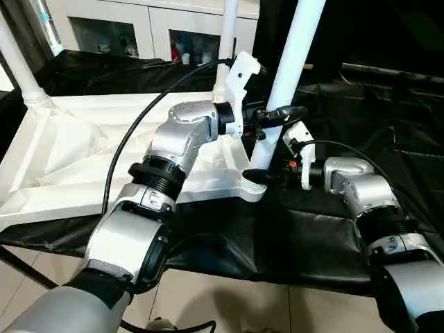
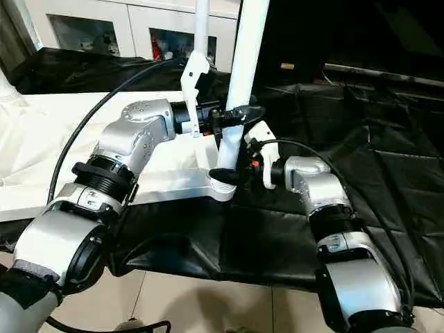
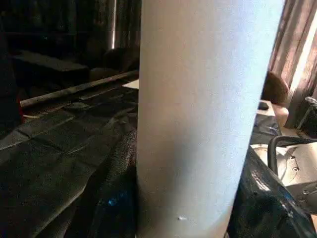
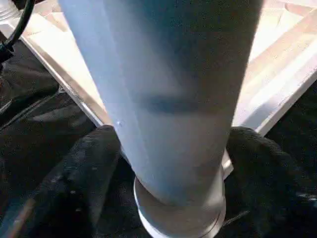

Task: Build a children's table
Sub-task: Insert table leg to table base

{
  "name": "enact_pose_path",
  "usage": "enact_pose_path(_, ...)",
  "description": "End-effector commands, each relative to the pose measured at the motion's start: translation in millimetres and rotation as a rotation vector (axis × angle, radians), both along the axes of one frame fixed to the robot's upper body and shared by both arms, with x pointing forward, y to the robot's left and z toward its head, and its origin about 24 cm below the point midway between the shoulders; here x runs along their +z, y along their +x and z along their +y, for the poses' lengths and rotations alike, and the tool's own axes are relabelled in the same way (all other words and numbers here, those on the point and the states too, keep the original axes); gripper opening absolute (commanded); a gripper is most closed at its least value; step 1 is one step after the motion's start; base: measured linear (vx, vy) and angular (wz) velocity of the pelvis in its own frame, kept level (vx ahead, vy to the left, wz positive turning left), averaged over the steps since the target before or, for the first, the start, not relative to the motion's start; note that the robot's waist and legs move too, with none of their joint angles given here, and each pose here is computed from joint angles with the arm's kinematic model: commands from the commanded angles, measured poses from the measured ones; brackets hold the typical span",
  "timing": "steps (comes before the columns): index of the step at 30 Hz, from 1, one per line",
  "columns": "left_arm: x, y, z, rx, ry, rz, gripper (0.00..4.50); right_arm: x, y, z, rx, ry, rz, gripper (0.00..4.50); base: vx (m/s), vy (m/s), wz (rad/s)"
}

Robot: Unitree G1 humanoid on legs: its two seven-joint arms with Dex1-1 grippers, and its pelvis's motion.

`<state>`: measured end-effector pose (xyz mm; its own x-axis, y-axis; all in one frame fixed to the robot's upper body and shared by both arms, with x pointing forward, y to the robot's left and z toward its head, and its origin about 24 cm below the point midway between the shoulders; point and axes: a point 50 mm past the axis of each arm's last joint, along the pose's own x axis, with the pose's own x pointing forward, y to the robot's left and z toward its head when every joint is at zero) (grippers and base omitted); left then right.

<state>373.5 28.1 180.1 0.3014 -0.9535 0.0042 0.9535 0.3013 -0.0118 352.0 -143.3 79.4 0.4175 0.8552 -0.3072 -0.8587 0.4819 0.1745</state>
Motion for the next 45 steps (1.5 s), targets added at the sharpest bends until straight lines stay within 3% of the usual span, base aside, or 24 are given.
enact_pose_path(1, -20.7, -0.6, 1.5, 0.003, 0.082, 0.069, 1.82, 1.1, 1.6, -1.9, -0.010, -0.008, -0.006, 3.28, 0.000, 0.000, 0.00)
enact_pose_path(16, -21.5, -1.6, 1.5, -0.008, 0.082, 0.078, 1.82, -5.4, 1.0, 0.1, -0.014, -0.003, 0.015, 2.11, 0.000, 0.000, 0.00)
enact_pose_path(23, -21.7, -1.9, 1.9, -0.013, 0.081, 0.082, 1.82, -6.0, 2.3, 2.3, -0.031, 0.014, 0.010, 2.05, 0.000, 0.000, 0.00)
enact_pose_path(24, -21.7, -1.9, 1.9, -0.013, 0.082, 0.082, 1.82, -5.9, 2.5, 2.6, -0.034, 0.019, 0.011, 2.39, 0.000, 0.000, 0.00)
enact_pose_path(28, -22.0, -2.2, 2.0, -0.017, 0.084, 0.083, 1.82, -6.3, 2.6, 4.6, -0.033, 0.027, 0.015, 2.78, 0.000, 0.000, 0.00)
enact_pose_path(43, -23.1, -3.3, 3.0, -0.032, 0.092, 0.089, 1.82, -5.0, 4.7, 8.8, -0.035, 0.067, 0.016, 2.80, 0.000, 0.000, 0.00)
enact_pose_path(45, -23.4, -3.5, 3.2, -0.034, 0.093, 0.090, 1.82, -4.9, 4.6, 9.4, -0.031, 0.077, 0.017, 2.45, 0.000, 0.000, 0.00)
